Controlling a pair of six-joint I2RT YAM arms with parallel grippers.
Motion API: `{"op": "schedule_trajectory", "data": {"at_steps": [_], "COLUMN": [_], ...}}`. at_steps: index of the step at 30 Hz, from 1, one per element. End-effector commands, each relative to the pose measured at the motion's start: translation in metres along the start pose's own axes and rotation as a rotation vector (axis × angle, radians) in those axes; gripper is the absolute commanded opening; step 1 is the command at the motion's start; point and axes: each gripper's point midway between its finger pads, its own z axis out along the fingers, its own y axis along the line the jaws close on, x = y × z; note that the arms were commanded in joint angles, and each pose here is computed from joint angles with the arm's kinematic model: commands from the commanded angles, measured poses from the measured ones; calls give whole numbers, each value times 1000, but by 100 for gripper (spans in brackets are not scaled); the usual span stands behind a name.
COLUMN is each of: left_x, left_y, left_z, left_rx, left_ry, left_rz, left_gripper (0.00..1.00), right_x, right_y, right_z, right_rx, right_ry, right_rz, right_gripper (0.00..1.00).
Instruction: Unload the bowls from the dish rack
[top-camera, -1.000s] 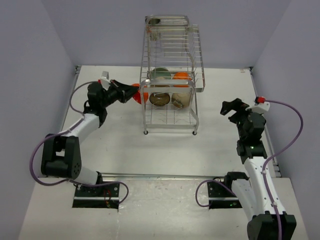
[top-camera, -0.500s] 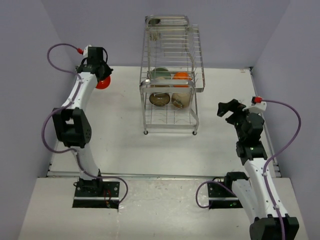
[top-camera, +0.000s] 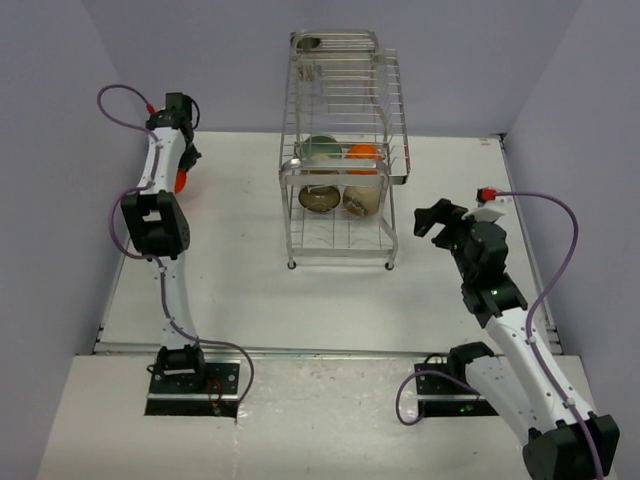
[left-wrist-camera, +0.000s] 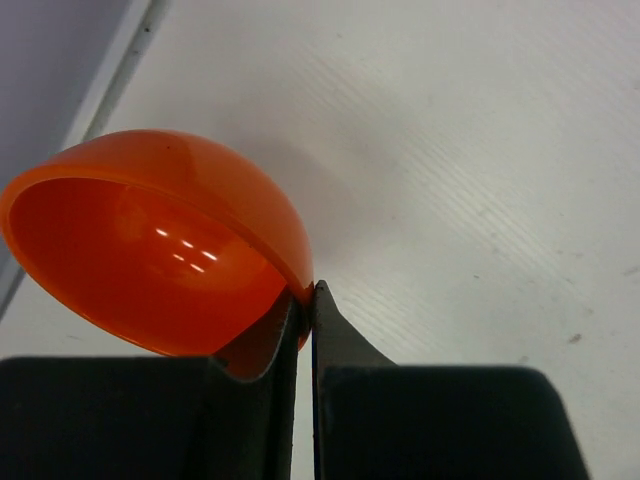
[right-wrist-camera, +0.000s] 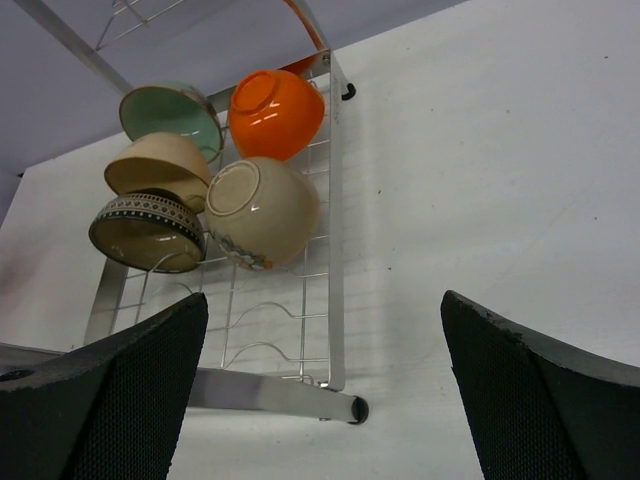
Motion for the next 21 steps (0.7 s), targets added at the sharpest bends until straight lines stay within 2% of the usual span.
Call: {"op": "schedule_trajectory", "data": {"at_steps": [1,21], "left_x": [-12,25], "left_y": [46,56], "left_z": [-4,37], "left_rx": [-90,-73], "left_ry": [-4,134], "left_rz": [40,124], "left_gripper": [0,0], "right_x": [-16,-19], "right_y": [10,9], "right_z": [1,-8], "right_rx": [-1,9], "right_ry": [-39,-83], "right_rz": [-26,-46], "right_gripper": [99,99]}}
